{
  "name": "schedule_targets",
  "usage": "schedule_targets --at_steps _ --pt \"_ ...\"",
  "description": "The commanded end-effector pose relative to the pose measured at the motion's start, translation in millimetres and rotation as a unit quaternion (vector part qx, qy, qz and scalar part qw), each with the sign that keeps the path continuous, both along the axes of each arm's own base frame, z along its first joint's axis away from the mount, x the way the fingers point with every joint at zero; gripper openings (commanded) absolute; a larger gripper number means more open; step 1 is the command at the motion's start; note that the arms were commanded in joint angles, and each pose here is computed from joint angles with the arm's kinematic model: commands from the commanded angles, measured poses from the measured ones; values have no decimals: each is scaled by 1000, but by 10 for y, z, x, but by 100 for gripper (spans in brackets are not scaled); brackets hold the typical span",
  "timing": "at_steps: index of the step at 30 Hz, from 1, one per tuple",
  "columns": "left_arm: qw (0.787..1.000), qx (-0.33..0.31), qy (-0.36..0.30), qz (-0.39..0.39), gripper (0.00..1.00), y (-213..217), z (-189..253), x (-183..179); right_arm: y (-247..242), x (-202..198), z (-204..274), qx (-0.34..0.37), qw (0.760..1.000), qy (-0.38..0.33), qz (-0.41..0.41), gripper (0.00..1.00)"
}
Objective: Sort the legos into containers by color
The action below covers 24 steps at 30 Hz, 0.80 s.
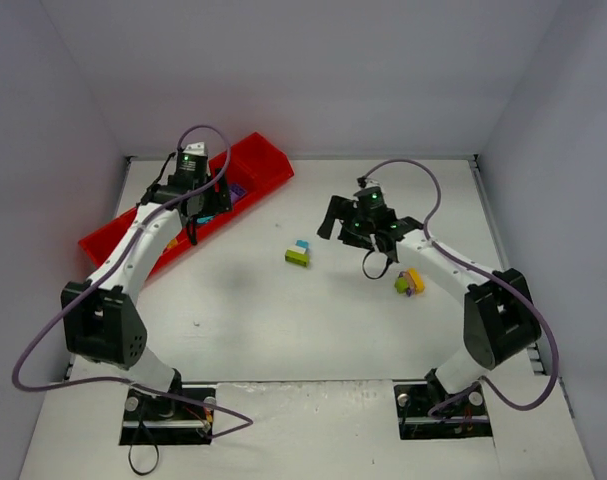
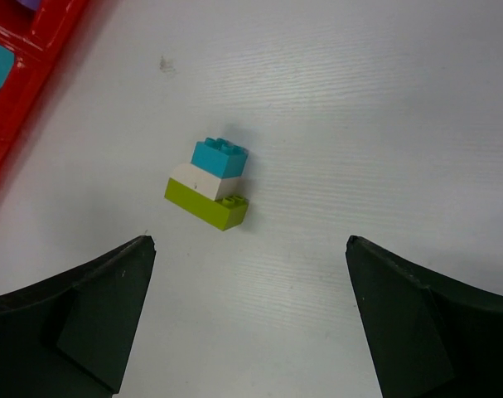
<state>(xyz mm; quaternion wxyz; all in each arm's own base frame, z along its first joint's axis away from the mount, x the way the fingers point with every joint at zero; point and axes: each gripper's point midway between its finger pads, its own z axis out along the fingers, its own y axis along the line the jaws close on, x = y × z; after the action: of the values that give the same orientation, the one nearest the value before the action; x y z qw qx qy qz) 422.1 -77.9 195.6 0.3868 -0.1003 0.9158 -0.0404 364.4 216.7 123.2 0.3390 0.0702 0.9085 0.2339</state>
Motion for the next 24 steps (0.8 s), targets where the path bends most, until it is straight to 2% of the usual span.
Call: schedule_targets --at_steps 1,5,7,9,19,24 --pt "1000 -22 -5 -15 70 -17 164 -313 227 49 102 -44 998 -22 -24 98" --pt "999 -40 -1 -28 70 -34 207 -634 520 -18 -191 -94 995 15 -33 100" --pt "998 -48 9 -32 70 -45 144 -755 712 -57 -161 -109 993 20 -38 100" --pt "996 -79 5 -39 70 -117 187 -945 971 -73 -319 -164 985 23 -47 100" --pt "992 -113 -1 -51 70 -196 204 -1136 1131 -104 -751 -169 981 73 -52 98" --pt "992 -112 6 -57 70 -202 170 -1183 1002 -115 -861 -186 976 75 -83 97"
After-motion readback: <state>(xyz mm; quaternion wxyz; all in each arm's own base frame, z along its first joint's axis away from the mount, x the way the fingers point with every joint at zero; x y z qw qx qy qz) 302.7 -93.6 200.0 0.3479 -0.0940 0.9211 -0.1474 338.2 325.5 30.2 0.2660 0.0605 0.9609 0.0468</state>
